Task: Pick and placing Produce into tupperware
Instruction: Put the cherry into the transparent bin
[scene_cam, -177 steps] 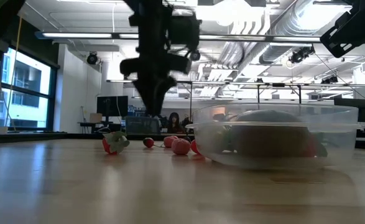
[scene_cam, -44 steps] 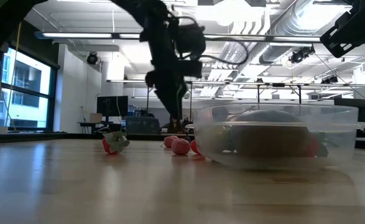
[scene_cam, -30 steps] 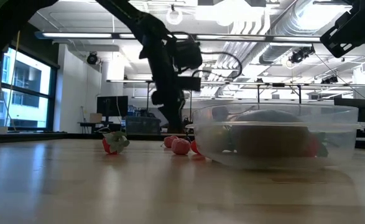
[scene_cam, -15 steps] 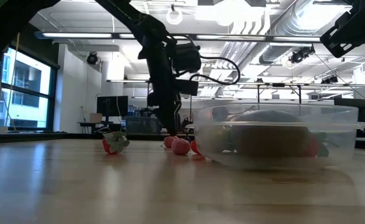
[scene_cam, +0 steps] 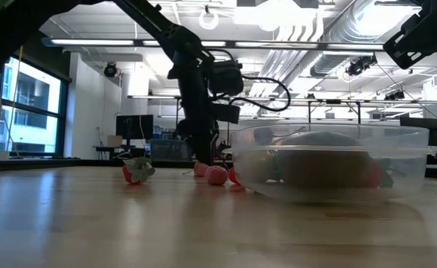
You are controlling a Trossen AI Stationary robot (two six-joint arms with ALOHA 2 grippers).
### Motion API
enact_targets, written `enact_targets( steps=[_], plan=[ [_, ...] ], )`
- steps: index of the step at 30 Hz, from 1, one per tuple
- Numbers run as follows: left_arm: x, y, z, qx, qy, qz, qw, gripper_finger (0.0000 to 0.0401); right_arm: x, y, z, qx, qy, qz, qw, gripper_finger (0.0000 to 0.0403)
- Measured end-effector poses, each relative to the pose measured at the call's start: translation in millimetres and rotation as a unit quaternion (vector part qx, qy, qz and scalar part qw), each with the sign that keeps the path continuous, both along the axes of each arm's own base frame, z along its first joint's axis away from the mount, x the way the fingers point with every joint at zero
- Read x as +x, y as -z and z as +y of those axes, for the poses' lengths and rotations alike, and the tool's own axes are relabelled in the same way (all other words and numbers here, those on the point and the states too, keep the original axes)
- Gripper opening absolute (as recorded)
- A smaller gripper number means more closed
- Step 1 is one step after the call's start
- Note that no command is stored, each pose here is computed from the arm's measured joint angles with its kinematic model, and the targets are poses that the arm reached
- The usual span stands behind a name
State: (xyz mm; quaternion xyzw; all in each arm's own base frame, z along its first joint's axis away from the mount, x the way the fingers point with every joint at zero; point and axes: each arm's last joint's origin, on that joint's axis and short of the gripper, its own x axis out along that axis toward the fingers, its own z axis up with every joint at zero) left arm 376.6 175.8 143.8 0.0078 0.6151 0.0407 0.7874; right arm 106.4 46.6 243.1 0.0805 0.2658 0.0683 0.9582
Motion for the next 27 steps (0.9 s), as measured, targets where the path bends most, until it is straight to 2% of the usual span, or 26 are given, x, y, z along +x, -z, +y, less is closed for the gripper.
enact_targets(
  steps=[15,27],
  plan=[
    [-5.3,1.4,-2.2,-0.014,-0.035,0.028,0.999,0.0182,0.0,0.0,0.0,0.0,0.0,0.0,1.0,0.0051],
    [-7.0,1.8,-3.2,-0.019,-0.04,0.037,0.998,0.0181,0.0,0.0,0.0,0.0,0.0,0.0,1.0,0.0051]
  ],
)
